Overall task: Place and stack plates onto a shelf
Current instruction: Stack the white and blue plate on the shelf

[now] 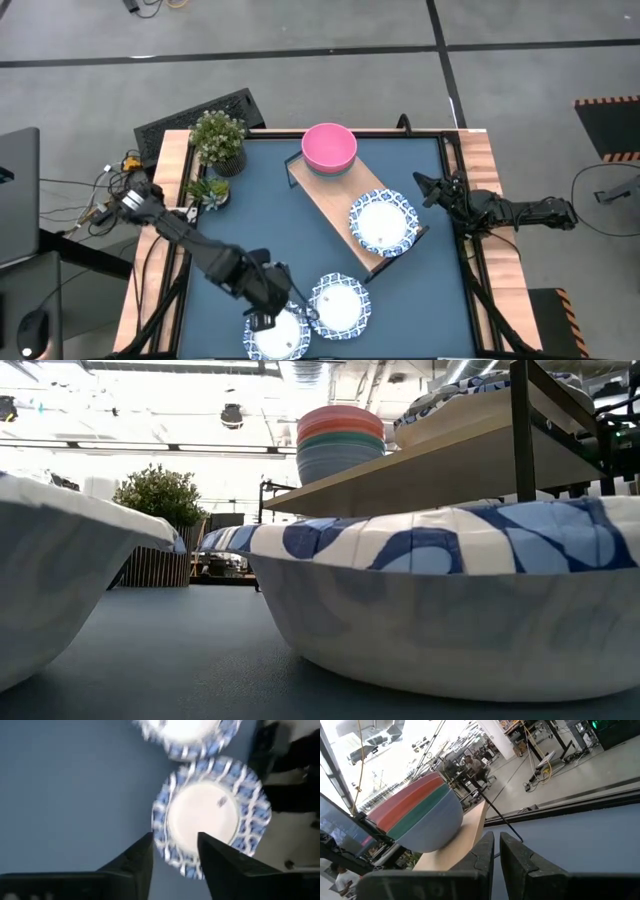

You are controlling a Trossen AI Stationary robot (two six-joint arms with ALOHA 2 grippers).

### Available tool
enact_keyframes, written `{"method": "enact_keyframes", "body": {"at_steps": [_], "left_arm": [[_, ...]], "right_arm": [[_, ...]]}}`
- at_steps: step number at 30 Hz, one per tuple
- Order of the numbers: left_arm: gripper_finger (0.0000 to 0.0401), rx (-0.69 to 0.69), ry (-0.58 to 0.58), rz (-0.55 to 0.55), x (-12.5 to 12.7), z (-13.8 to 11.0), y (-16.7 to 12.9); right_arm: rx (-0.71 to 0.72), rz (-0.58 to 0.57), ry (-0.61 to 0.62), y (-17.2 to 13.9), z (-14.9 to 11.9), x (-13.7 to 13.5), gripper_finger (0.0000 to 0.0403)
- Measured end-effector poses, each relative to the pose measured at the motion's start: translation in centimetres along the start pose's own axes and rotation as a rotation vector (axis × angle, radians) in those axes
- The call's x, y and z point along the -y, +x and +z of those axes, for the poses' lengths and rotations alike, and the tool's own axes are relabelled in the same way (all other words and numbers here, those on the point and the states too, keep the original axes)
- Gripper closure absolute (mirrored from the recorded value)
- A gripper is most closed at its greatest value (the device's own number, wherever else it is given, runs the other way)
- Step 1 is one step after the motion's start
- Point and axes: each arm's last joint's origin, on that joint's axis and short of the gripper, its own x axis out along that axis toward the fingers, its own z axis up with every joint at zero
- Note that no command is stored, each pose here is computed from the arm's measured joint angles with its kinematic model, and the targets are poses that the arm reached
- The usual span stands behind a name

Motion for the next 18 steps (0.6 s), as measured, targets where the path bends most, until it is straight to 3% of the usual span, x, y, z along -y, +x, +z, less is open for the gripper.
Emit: {"method": "enact_keyframes", "body": {"at_steps": [6,11,18], "left_arm": [[0.0222,0.018,-0.089,-0.009,1.1,-1.6,2.6],[0.0219,-0.012,-0.193,-0.041,0.5,-4.1,5.2],[0.0218,-0.050,-0.225,0.038,-0.7,-6.9,7.3]], "right_arm": [[0.000,-0.001,-0.008,0.0,0.0,0.0,0.0345],[0.001,-0.002,-0.008,0.0,0.0,0.0,0.0345],[0.001,-0.002,-0.008,0.0,0.0,0.0,0.0345]]}}
